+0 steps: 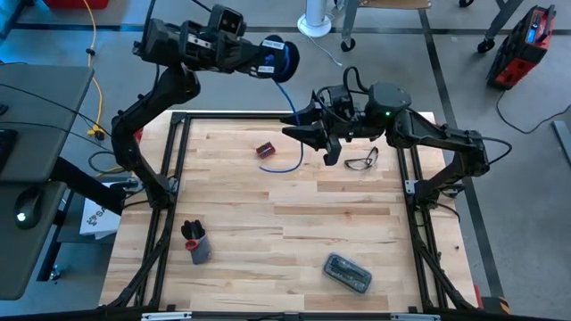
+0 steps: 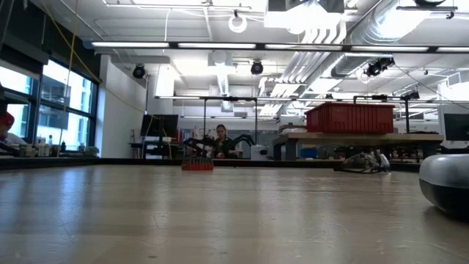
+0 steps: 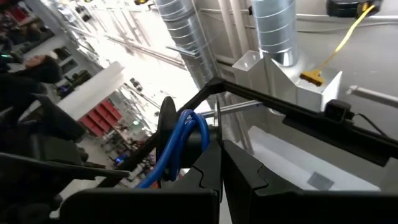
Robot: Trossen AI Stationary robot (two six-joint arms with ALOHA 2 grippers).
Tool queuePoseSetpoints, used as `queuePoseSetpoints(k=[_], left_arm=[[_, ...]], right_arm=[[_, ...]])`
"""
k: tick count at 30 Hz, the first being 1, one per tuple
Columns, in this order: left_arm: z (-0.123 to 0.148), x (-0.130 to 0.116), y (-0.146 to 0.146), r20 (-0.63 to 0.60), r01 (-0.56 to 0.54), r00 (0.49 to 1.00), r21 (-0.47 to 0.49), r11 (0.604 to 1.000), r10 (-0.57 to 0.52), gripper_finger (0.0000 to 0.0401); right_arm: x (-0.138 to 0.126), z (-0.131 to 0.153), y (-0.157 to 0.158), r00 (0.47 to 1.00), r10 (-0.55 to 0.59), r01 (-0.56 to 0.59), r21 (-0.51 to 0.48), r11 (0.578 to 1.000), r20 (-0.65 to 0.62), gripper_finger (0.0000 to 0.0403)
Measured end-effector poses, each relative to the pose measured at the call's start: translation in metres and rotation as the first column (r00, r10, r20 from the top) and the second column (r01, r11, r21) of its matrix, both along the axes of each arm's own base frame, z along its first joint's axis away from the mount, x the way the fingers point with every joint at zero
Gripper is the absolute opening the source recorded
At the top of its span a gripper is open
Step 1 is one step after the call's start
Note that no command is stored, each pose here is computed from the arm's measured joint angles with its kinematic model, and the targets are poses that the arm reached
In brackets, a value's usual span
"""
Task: Coil cords
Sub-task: Coil the blue wire onto the spool
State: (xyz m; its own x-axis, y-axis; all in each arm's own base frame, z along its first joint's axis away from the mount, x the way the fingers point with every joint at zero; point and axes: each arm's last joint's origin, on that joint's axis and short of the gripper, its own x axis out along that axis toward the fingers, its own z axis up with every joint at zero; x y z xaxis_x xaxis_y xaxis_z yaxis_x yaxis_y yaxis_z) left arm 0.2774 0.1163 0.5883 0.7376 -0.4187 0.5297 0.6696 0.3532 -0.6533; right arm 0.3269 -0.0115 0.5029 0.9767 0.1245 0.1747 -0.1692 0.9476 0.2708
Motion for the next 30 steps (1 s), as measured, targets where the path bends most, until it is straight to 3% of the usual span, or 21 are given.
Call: queuePoseSetpoints(k=[7,19,30], left_arm=[[0.001,-0.003,-0.001,-0.001,-0.021,1.0,0.012,1.0,0.021,0.0],[0.006,-0.012,-0.004,0.01,-0.023,1.0,0.021,1.0,0.023,0.0],[0.006,-0.014,-0.005,-0.009,-0.042,0.999,0.024,0.999,0.042,0.0]], right_arm=[[0.0,0.0,-0.001,1.0,-0.01,0.01,0.001,1.0,0.0,0.0122],[0.0,-0.001,-0.002,0.999,-0.048,0.048,0.004,0.999,-0.014,0.0005],[0.0,-0.001,-0.002,0.999,-0.046,0.047,0.012,0.999,-0.014,0.0015]])
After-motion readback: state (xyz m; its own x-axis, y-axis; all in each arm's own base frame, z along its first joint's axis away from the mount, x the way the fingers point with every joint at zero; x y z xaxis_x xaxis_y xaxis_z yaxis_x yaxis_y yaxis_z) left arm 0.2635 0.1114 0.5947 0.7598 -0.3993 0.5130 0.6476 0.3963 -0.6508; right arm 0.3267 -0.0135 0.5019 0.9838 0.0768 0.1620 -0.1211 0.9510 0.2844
